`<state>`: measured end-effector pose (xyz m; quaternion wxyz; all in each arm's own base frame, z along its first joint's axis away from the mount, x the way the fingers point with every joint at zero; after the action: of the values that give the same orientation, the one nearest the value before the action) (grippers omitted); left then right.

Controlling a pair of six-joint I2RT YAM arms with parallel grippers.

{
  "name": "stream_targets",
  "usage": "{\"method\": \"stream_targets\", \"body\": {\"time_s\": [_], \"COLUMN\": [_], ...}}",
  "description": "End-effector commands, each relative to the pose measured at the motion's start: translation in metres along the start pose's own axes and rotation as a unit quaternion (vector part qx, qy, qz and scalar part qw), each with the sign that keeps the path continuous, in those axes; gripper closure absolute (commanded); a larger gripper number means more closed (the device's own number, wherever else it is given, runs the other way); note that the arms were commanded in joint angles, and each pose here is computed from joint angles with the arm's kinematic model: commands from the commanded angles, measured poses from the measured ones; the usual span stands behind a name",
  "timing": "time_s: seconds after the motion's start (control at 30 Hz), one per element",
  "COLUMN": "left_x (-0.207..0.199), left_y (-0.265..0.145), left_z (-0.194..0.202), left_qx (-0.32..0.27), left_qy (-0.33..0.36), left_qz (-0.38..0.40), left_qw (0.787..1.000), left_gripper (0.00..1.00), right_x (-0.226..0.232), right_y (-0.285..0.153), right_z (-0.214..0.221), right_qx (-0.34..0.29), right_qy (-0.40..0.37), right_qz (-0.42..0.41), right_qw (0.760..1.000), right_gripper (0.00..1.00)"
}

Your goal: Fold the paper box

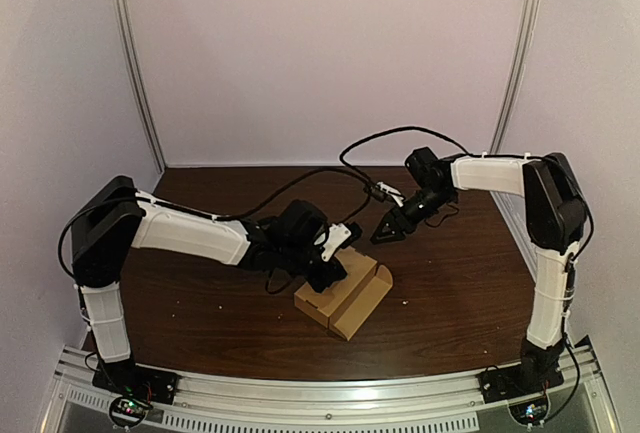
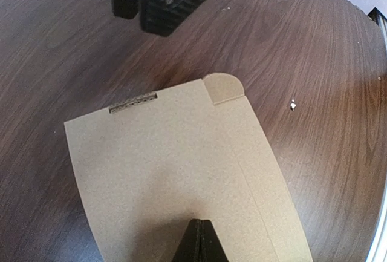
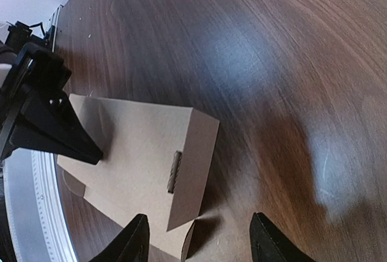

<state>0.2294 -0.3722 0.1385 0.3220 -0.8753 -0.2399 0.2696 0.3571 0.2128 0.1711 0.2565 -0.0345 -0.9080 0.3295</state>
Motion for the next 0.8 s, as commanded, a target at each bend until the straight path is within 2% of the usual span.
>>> {"method": "stream_targets", "body": {"time_s": [0.0,0.17,0.33,0.57,0.77], "left_x": [-0.002,-0.01,-0.013,-0.011,-0.004], "left_y": [0.001,-0.027,-0.066,-0.096,-0.103], "left_z": [0.005,-0.014,0.0,0.061,0.097], "left_qx": [0.031,-0.016,-0.043,0.033,0.081], "left_qy": [0.02,0.01,-0.029,-0.082,-0.109], "left_qz": [-0.001,-0.008,-0.027,-0.064,-0.088], "left_qw": [0.999,1.0,0.998,0.994,0.987], "left_gripper": [0.96,0.93,0.9,0.91,0.96], "right_x": [-0.007,-0.008,-0.003,0.006,0.058], "right_y": [0.015,0.032,0.038,0.039,0.04], "right_z": [-0.008,0.002,0.01,0.029,0.054], "right_qx": [0.001,0.028,0.047,0.082,0.13], "right_qy": [0.035,0.047,0.054,0.081,0.079], "right_qz": [-0.029,-0.044,-0.052,-0.056,-0.088], "right_qw": [0.999,0.998,0.996,0.992,0.984], "right_gripper": [0.43,0.49,0.55,0.63,0.64]}}
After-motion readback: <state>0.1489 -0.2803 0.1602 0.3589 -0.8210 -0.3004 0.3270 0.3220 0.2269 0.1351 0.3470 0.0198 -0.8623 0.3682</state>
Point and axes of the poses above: each gripper's point midway between its finger pads, its own y axis out along the fingers, its own x axis along the line the jaws close on, z = x × y, the point moved 10 cm from there along -y, back along the fingers, and after that the axes turned 6 degrees about -y, right-handed, at the moved point
